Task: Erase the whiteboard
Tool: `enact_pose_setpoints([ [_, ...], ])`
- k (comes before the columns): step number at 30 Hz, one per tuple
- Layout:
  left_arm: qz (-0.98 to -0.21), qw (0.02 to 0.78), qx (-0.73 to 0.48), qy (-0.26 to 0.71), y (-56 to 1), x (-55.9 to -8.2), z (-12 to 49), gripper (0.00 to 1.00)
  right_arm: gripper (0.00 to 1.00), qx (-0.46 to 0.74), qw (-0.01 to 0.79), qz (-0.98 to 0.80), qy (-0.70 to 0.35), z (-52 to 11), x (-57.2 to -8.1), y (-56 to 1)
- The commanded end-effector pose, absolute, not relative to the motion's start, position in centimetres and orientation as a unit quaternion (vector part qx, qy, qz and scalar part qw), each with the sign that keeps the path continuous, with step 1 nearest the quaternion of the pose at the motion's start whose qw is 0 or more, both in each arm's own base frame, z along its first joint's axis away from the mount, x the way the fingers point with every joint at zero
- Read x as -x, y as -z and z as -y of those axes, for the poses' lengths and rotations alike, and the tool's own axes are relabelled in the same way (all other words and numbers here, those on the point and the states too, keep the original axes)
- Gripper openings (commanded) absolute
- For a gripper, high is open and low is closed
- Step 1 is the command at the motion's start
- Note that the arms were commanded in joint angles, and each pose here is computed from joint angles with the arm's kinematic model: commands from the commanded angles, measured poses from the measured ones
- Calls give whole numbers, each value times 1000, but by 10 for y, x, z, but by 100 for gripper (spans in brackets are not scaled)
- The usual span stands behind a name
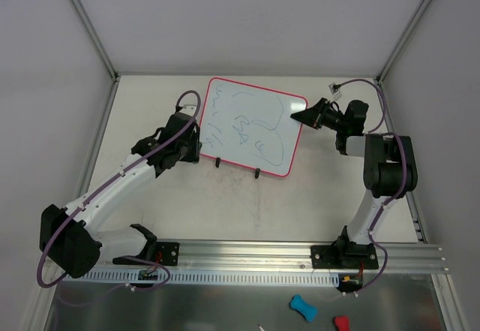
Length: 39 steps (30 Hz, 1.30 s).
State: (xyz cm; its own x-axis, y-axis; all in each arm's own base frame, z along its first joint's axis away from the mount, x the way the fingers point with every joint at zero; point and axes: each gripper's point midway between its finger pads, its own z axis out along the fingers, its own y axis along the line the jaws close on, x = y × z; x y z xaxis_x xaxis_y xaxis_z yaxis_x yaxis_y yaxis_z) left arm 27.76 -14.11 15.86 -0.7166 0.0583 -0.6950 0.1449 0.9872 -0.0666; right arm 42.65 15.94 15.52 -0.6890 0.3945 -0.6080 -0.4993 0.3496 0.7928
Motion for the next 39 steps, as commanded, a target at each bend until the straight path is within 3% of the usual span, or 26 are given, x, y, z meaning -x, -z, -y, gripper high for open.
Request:
enact_pose_setpoints([
  [1, -915, 398, 0, 64, -170, -302, 147, 0, 0, 60, 421, -717, -552, -163, -425, -166],
  [14, -861, 496, -36, 109, -144, -352, 174, 0, 0, 62, 422, -712, -558, -164, -425, -167],
  [21, -855, 510, -27, 86, -123, -365, 165, 0, 0, 65, 423, -710, -560, -164, -424, -169],
  [31, -868, 492, 5, 72, -109, -385, 139, 0, 0, 67, 422, -708, -562, -165, -424, -169],
  [39, -878, 467, -3, 101, -95, -394, 155, 0, 0, 68, 421, -707, -564, -165, -424, -170],
])
